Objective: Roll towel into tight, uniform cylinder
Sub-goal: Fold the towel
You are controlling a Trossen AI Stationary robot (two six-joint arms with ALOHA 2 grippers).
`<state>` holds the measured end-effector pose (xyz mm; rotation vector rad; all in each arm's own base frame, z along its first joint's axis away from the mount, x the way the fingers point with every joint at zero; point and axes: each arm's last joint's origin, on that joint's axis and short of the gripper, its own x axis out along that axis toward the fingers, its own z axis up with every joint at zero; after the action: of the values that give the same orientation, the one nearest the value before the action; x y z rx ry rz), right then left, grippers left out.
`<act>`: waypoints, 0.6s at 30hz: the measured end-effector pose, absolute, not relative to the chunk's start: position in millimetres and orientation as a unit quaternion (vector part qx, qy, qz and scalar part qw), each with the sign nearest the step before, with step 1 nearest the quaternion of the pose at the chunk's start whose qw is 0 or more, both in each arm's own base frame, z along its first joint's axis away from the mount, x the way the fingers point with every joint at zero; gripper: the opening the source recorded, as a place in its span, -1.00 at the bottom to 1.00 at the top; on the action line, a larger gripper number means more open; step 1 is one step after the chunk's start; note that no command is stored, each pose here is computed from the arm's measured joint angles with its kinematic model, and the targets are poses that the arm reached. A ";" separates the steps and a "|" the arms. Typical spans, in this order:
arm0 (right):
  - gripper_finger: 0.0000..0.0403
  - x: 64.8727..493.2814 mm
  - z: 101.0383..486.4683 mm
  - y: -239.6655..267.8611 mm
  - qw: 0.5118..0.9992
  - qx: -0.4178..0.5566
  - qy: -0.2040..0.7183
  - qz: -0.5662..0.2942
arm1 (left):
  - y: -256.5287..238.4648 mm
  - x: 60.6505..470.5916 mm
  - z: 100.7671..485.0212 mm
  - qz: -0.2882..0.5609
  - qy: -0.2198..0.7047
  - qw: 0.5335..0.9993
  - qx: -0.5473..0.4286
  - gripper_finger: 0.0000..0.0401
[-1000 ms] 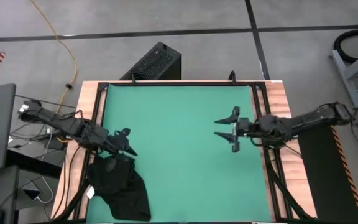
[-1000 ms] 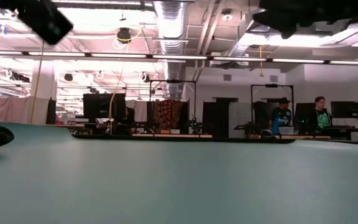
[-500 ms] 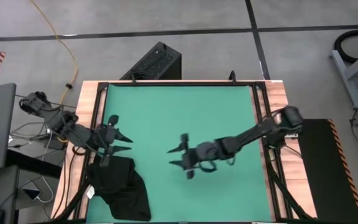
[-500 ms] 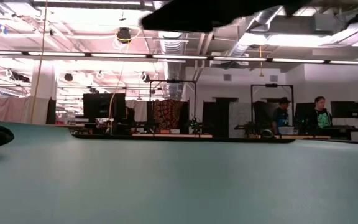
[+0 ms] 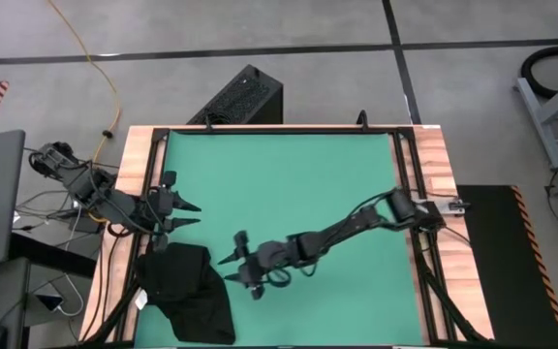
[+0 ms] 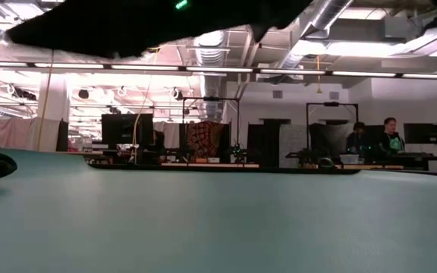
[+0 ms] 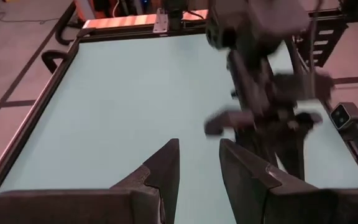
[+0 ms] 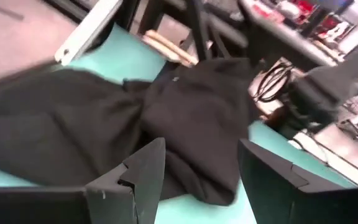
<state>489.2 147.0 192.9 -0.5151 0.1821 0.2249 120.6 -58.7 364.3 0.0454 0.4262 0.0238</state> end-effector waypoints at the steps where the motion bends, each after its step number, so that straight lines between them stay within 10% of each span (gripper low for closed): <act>1: 0.10 495.9 190.1 149.0 0.955 -0.254 0.092 0.118 | -58.6 120.4 364.0 0.012 0.213 0.977 0.023 -0.48; 18: 0.10 559.0 184.8 136.0 0.935 -0.222 0.008 0.275 | -56.4 120.4 364.3 0.046 0.206 0.977 0.041 -0.48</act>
<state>559.0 136.0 184.8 -0.4532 0.0159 0.5623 120.4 -56.4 364.3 0.0826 0.4145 0.0924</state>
